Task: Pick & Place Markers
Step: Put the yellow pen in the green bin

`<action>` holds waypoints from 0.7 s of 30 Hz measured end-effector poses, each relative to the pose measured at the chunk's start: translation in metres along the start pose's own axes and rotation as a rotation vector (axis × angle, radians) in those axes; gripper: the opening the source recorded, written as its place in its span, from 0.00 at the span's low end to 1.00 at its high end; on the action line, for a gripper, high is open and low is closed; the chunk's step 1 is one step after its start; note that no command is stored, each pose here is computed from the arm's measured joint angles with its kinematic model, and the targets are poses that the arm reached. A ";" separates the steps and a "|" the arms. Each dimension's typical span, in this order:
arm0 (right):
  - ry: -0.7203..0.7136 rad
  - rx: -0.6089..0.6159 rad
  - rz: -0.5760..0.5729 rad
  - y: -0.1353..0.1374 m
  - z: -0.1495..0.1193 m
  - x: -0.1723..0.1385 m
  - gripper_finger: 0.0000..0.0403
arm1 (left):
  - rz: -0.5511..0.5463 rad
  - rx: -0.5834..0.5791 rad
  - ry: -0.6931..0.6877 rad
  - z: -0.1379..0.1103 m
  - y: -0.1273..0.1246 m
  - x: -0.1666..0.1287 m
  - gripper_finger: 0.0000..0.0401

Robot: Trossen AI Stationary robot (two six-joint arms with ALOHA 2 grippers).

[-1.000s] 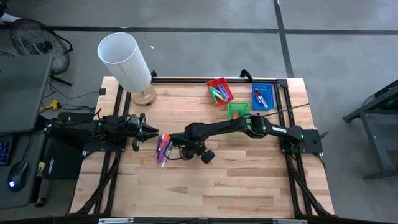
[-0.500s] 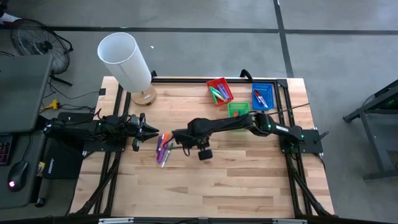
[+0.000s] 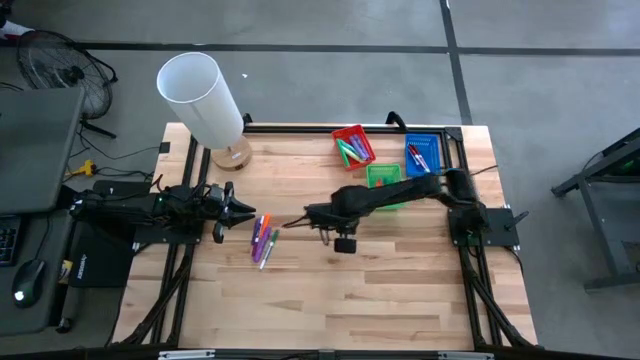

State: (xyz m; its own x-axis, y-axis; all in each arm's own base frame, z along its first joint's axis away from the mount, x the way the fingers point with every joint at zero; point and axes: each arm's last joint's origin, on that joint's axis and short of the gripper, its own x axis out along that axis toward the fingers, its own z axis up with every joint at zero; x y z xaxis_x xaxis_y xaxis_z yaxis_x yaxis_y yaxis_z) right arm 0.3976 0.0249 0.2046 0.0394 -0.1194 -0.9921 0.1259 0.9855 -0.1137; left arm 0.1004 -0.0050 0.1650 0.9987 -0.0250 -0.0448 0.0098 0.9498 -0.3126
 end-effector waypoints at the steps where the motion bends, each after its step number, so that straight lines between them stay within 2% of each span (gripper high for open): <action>1: -0.017 0.033 0.002 -0.003 -0.008 -0.002 0.06 | 0.000 0.000 0.000 0.000 0.000 0.000 0.21; 9: -0.094 0.279 0.017 -0.045 -0.070 -0.009 0.06 | 0.000 0.000 0.000 0.000 0.000 0.000 0.21; 13: -0.113 0.434 -0.067 -0.072 -0.093 -0.006 0.06 | 0.000 0.000 0.000 0.000 0.000 0.000 0.21; 17: -0.111 0.544 -0.099 -0.091 -0.109 -0.005 0.08 | 0.000 0.000 0.000 0.000 0.000 0.000 0.21; 21: -0.112 0.630 -0.108 -0.108 -0.112 -0.001 0.08 | 0.000 0.000 0.000 0.000 0.000 0.000 0.21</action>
State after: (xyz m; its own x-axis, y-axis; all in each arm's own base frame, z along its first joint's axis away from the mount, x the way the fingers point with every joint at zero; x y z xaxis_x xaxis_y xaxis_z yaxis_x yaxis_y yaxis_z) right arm 0.2729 -0.0676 0.2121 0.0929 -0.2594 -0.9613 0.6907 0.7122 -0.1254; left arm 0.1004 -0.0050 0.1651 0.9987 -0.0249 -0.0445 0.0097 0.9499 -0.3123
